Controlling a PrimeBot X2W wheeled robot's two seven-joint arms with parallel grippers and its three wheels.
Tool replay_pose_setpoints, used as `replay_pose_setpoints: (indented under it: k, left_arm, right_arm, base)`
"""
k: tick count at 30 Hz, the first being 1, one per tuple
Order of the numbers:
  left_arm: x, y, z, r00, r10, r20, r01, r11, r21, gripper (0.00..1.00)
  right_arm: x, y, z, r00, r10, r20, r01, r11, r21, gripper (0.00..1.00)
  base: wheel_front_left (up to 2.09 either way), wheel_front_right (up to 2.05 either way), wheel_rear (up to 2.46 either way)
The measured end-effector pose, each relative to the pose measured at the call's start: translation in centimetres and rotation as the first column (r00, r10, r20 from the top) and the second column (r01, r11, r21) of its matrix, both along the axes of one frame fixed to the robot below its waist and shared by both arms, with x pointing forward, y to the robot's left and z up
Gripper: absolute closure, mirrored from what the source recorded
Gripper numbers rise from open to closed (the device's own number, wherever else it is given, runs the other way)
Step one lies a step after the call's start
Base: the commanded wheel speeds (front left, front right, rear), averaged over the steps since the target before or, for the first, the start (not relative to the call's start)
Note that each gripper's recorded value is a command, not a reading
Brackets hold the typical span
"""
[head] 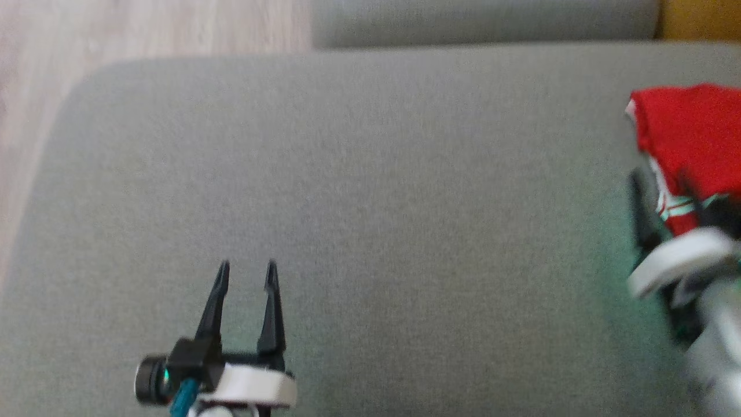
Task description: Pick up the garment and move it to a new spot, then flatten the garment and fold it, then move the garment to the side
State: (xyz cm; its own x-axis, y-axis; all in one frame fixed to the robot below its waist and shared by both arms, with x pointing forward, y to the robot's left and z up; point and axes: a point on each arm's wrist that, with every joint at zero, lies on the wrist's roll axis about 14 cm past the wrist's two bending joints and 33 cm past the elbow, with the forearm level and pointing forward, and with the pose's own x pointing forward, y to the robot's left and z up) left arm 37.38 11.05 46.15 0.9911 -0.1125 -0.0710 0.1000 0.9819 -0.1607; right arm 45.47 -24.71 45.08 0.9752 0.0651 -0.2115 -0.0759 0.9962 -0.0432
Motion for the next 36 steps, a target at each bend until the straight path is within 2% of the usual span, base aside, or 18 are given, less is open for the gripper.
replay_pose_setpoints:
  k: [4,8,12,18,27,28,33,36]
  left_arm:
    - [-2.5,0.7,0.5,1.000,0.027,0.008,-0.027,0.999,-0.017,0.00]
    - [-3.8,1.6,1.8,0.997,0.051,0.055,-0.051,0.999,0.001,0.00]
    - [-5.2,2.1,2.5,0.994,0.061,0.091,-0.065,0.997,0.044,0.00]
    - [-7.0,2.5,1.7,0.994,0.069,0.079,-0.075,0.995,0.072,0.00]
    - [-7.3,2.6,1.4,0.995,0.058,0.079,-0.067,0.992,0.105,0.00]
    - [-7.3,2.6,1.4,0.995,0.057,0.079,-0.065,0.992,0.111,1.00]
    - [-8.5,2.8,-1.6,0.998,0.060,-0.013,-0.058,0.990,0.129,1.00]
    - [-9.2,2.9,-2.7,0.996,0.071,-0.060,-0.065,0.993,0.103,1.00]
  right_arm:
    - [-5.0,5.6,0.3,0.995,0.072,0.063,-0.079,0.991,0.110,0.00]
    - [-9.3,9.3,0.9,0.988,0.107,0.115,-0.125,0.980,0.158,0.00]
    - [-12.4,11.2,1.0,0.983,0.127,0.134,-0.148,0.976,0.162,0.00]
    - [-13.7,12.1,2.0,0.975,0.137,0.174,-0.163,0.977,0.140,0.00]
    - [-14.4,12.1,2.1,0.975,0.125,0.183,-0.152,0.978,0.140,0.00]
    - [-14.5,12.1,2.2,0.975,0.124,0.184,-0.151,0.978,0.142,1.00]
    - [-15.9,12.1,-0.9,0.989,0.122,0.087,-0.134,0.979,0.153,1.00]
    - [-16.6,11.8,-1.9,0.993,0.105,0.047,-0.112,0.977,0.183,1.00]
  base:
    - [0.00,0.00,0.00]
    - [0.00,0.00,0.00]
    - [0.00,0.00,0.00]
    - [0.00,0.00,0.00]
    - [0.00,0.00,0.00]
    - [0.00,0.00,0.00]
    - [0.00,0.00,0.00]
    - [0.00,0.00,0.00]
